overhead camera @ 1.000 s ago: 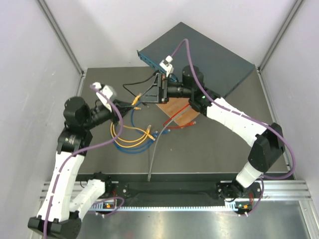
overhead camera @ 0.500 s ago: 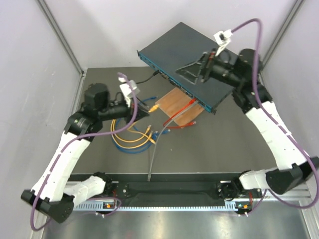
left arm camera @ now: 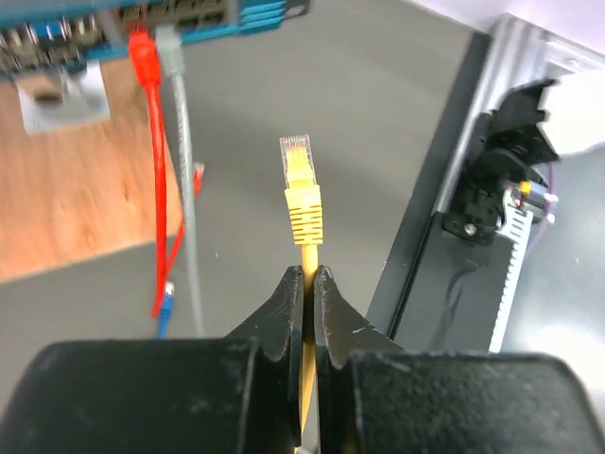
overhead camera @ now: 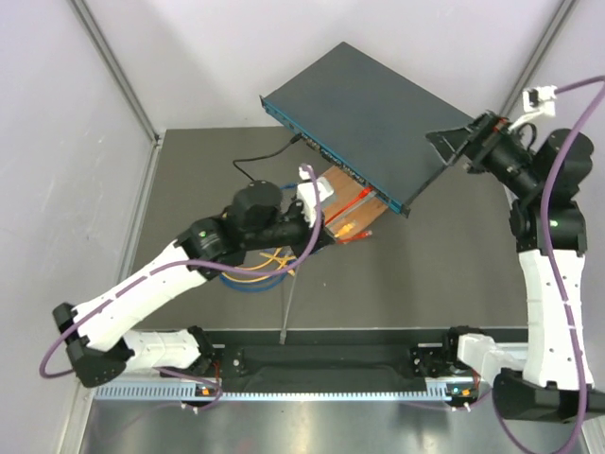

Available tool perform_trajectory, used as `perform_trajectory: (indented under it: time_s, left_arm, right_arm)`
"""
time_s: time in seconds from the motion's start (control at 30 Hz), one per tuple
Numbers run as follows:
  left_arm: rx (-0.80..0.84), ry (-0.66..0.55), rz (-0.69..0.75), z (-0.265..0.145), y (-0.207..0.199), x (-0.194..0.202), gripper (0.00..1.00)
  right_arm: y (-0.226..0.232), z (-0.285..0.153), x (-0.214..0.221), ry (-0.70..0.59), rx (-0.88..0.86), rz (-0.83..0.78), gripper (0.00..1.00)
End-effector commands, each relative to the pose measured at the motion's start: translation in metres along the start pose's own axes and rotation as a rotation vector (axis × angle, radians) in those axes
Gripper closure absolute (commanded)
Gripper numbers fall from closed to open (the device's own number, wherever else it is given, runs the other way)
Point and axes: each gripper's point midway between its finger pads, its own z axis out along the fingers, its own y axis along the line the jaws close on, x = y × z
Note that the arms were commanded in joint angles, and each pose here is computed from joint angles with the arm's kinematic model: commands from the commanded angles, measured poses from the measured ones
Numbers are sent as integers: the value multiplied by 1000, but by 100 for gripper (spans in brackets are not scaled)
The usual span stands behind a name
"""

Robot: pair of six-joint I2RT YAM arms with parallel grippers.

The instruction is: Insert the plug into the switch port

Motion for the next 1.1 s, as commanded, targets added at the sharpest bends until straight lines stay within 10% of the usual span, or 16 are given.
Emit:
perform_trajectory:
  time_s: [0.0, 1.07]
  left_arm:
    - [-114, -61, -151, 15, 12, -19, 100]
    - [-280, -63, 31, 78, 35, -37, 100]
  right_arm:
    - [-37, -24, 8, 8, 159, 92, 0]
    - [-92, 15, 97, 162, 54, 434, 1]
